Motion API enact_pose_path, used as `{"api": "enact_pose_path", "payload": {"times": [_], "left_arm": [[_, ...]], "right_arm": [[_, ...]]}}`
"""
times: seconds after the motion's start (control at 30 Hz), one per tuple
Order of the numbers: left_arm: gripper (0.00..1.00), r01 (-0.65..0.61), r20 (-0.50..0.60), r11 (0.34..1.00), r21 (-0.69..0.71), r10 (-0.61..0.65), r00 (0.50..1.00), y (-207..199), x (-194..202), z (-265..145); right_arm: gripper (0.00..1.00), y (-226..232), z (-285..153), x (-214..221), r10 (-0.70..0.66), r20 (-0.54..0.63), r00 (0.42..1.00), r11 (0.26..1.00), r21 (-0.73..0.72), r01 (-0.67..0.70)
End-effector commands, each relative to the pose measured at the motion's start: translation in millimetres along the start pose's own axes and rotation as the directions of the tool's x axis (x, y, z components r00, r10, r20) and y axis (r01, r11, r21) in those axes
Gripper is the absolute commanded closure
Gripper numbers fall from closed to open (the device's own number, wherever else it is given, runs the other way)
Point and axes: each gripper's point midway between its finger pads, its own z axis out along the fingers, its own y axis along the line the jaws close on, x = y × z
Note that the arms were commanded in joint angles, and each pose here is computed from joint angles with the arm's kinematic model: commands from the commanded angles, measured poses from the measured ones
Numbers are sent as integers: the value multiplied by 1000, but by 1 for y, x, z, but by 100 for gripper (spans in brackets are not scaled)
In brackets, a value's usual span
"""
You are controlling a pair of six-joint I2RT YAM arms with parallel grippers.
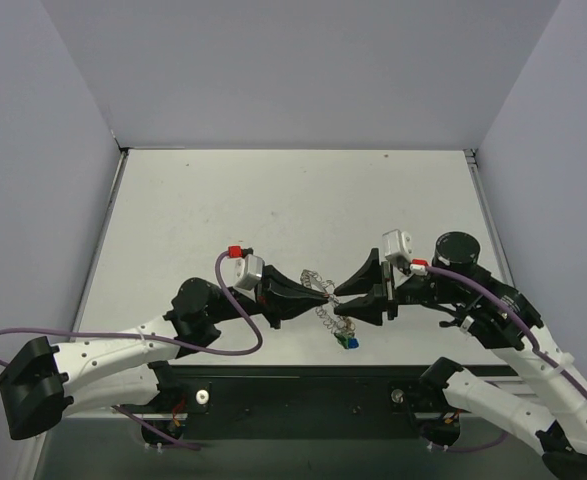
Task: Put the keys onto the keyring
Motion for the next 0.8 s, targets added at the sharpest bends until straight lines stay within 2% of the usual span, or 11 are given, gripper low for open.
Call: {"api": "enact_pose_path", "payload": {"times": [0.0, 0.27, 0.43, 0.6, 0.77], "left_arm": [[100, -53, 97, 998, 17, 51, 994, -8, -30, 2], [100, -50, 98, 998, 29, 47, 994, -11, -31, 3], [100, -49, 93, 998, 26, 47, 995, -9, -29, 3], [100, -48, 90, 998, 33, 45, 995, -10, -28, 4], [100, -49, 91, 998, 38, 45, 995, -11, -30, 5]], "right_arm": [[66, 3, 6, -5, -16, 34, 999, 999, -47, 17], [67, -3, 10, -1, 1, 31, 1000, 1000, -27, 0], [79, -3, 10, -4, 3, 39, 999, 1000, -25, -2], [100, -5, 12, -5, 16, 35, 999, 1000, -24, -15], [100, -5, 14, -3, 29, 18, 999, 999, -36, -29]]}}
